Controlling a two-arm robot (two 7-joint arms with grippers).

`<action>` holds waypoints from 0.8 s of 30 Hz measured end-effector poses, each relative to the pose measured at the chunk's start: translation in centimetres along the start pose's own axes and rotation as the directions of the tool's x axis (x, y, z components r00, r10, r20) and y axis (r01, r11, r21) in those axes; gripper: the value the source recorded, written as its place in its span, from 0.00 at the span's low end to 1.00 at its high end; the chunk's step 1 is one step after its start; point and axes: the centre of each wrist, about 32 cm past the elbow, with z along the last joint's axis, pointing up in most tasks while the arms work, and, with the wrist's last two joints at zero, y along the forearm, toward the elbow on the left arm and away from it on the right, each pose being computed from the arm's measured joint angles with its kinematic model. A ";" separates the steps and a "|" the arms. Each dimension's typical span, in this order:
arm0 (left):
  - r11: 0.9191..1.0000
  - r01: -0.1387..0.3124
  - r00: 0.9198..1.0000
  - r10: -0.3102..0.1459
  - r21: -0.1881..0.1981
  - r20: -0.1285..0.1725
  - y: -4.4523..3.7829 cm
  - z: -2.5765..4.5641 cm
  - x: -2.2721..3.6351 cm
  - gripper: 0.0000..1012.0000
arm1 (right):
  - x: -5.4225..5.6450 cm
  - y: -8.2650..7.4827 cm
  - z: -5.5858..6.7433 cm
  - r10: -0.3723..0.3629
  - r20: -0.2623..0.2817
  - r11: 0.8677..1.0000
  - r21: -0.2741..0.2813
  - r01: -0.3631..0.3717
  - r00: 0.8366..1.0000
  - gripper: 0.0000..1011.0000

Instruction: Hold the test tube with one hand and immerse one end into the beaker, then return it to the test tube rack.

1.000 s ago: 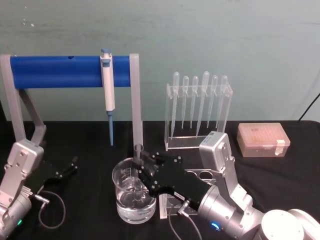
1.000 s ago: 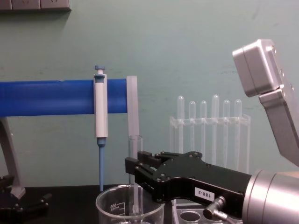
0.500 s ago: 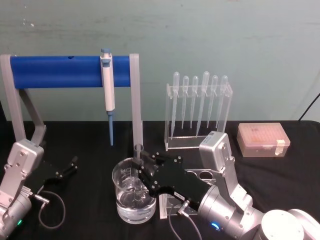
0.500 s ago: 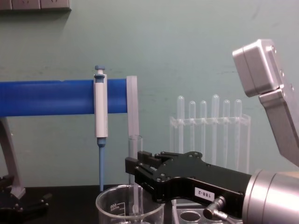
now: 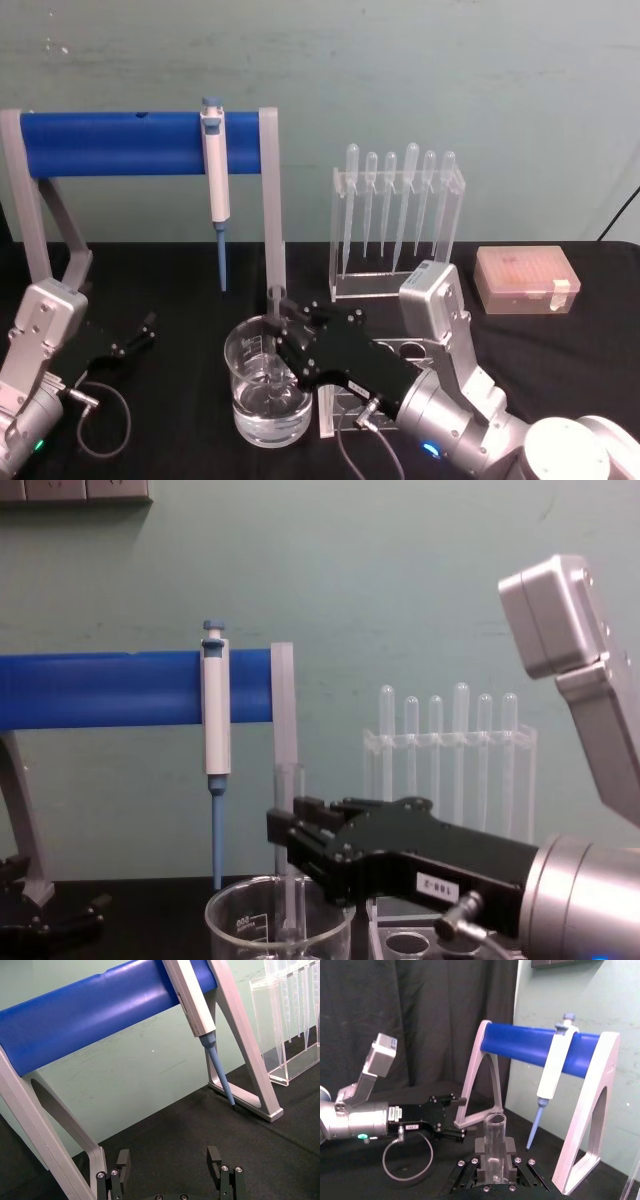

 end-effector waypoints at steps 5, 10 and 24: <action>1.000 0.000 1.000 0.000 0.000 0.000 0.00 0.00 0.00 0.99 | 0.3 -0.1 1.4 0.000 0.020 1.000 0.020 0.000 1.000 0.22; 1.000 0.000 1.000 0.000 0.000 0.000 0.00 0.00 0.00 0.99 | 0.6 0.0 3.1 0.003 0.045 0.999 0.042 -0.005 0.999 0.22; 1.000 0.000 1.000 0.000 0.000 0.000 0.00 0.00 0.00 0.99 | 1.3 0.3 7.1 0.009 0.075 0.995 0.103 -0.016 0.997 0.22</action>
